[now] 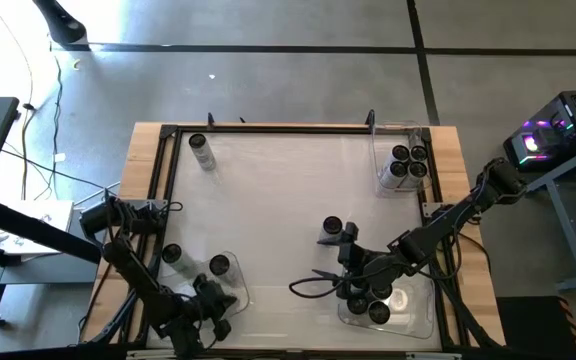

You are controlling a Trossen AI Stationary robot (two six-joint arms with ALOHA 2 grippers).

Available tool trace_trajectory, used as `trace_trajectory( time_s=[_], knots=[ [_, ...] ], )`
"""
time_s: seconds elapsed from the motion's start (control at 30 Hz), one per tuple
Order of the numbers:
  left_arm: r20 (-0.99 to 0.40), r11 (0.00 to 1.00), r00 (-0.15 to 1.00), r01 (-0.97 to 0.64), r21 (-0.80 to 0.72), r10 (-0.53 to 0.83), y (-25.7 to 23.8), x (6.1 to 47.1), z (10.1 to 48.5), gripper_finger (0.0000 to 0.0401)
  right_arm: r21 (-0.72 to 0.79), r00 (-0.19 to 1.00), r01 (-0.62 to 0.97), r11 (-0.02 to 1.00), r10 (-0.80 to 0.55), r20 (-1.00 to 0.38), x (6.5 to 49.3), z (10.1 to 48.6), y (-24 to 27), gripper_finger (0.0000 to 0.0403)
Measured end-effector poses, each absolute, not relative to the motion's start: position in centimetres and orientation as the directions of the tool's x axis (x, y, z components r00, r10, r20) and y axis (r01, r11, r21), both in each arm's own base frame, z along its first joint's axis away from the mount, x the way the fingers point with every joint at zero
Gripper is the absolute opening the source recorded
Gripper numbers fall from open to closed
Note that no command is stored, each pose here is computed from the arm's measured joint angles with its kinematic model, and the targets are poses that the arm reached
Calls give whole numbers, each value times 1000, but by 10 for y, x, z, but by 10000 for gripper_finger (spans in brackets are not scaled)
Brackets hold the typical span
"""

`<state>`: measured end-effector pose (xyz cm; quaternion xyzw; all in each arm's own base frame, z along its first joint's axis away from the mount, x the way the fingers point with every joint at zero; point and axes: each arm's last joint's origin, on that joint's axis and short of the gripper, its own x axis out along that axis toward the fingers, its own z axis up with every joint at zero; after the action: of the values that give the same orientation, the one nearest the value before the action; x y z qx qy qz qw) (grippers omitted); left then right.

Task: Sort soda cans
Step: Put the bottom white-blue soda can into the bottom left transparent bin, then put the bottom right white-blue soda can into the bottom left transparent bin

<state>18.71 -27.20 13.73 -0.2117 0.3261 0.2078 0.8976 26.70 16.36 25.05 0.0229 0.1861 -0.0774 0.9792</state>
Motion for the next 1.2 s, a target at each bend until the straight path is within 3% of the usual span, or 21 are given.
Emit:
trace_trajectory(
  time_s=[0.23, 0.5, 0.7, 0.97, 1.2],
  knots=[
    [-687, 850, 700, -469, -240, 193, -294, 184, 168, 0, -35, 934, 8, 999, -20, -357, 273, 275, 171, 341],
    [-521, 872, 807, -439, -217, 277, -299, 179, 205, 0, -146, 836, 75, 986, -142, -531, 269, 317, 142, 341],
    [-395, 891, 865, -409, -198, 309, -293, 177, 226, 0, -112, 729, 114, 987, -159, -666, 265, 283, 116, 341],
    [-332, 918, 889, -374, -132, 315, -282, 174, 251, 4, -70, 694, 332, 940, -294, -657, 268, 258, 92, 341],
    [-298, 920, 896, -376, -111, 330, -280, 174, 256, 57, -11, 671, 418, 908, -317, -670, 270, 255, 85, 341]
  ],
)
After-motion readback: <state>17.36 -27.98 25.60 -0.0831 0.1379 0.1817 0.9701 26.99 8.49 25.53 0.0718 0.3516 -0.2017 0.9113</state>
